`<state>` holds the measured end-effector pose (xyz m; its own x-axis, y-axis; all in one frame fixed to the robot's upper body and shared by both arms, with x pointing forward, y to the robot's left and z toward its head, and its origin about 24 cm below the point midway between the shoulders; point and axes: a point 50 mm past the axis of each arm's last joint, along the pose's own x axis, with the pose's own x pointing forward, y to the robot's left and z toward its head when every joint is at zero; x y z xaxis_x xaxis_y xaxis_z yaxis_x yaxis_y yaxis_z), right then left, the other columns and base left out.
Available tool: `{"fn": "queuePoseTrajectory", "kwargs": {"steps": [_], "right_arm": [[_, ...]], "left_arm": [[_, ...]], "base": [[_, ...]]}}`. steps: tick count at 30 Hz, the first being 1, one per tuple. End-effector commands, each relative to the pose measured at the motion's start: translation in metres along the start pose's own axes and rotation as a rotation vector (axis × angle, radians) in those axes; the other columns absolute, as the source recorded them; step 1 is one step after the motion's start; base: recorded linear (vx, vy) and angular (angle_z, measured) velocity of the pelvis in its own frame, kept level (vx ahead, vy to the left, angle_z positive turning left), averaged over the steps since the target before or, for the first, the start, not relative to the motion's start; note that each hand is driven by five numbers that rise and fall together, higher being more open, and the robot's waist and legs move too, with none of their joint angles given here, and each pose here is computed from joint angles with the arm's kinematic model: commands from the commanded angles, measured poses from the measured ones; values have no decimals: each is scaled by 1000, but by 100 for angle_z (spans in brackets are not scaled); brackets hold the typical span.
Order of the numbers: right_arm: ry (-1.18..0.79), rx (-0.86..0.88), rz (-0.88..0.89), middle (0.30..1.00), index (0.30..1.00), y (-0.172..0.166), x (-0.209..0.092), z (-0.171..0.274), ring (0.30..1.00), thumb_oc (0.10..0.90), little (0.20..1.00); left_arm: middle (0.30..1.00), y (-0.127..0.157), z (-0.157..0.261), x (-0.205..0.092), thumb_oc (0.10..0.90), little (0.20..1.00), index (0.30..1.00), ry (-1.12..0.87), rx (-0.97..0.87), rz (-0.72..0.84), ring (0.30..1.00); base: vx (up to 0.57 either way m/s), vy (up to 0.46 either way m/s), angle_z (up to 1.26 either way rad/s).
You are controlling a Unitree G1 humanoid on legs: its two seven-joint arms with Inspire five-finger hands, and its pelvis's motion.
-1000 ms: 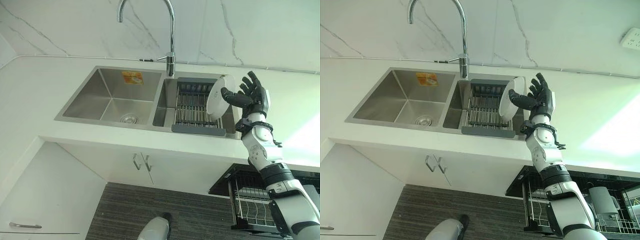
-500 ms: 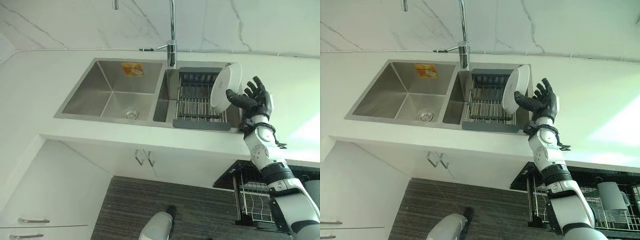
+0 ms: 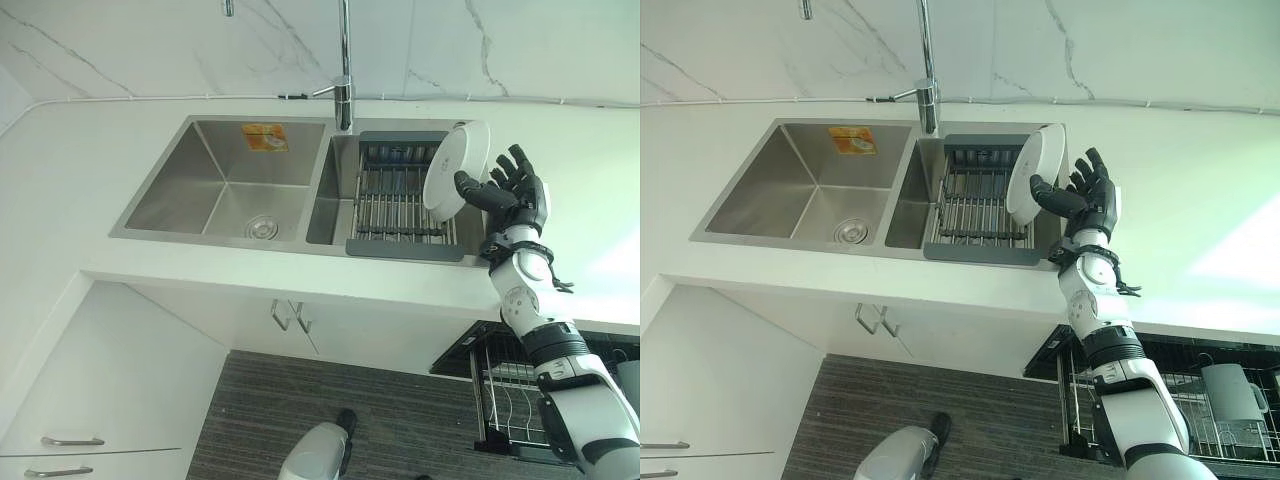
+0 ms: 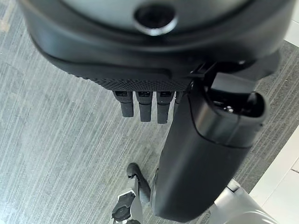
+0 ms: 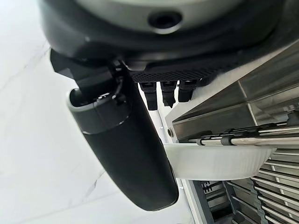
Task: Place the dishes in the dishwasher.
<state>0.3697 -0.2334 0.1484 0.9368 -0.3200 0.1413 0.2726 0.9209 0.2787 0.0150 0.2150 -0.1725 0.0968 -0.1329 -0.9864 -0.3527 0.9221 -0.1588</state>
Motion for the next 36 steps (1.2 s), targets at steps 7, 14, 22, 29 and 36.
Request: {"fn": "queuePoseTrajectory", "kwargs": {"steps": [7,14,22,29,36], "right_arm": [[-206,97,218,900,900,43,6,57,900,800,900],[-171,108,312,300,300,50,4,53,300,400,300],[-181,3,331,300,300,52,6,53,300,400,300],[-308,-236,320,300,300,52,7,70,300,400,300],[-319,-70,285,300,300,49,7,74,300,400,300]], "left_arm": [[900,34,-14,-12,800,900,900,68,41,87,900],[900,35,-13,-12,800,900,900,69,41,93,900],[900,36,-12,-13,800,900,900,68,44,105,900],[900,37,-8,-13,800,900,900,58,60,109,900],[900,37,-7,-13,800,900,900,53,60,107,900]], "base": [[4,-4,0],[0,0,0],[0,0,0],[-1,1,0],[-28,-3,0]]}}
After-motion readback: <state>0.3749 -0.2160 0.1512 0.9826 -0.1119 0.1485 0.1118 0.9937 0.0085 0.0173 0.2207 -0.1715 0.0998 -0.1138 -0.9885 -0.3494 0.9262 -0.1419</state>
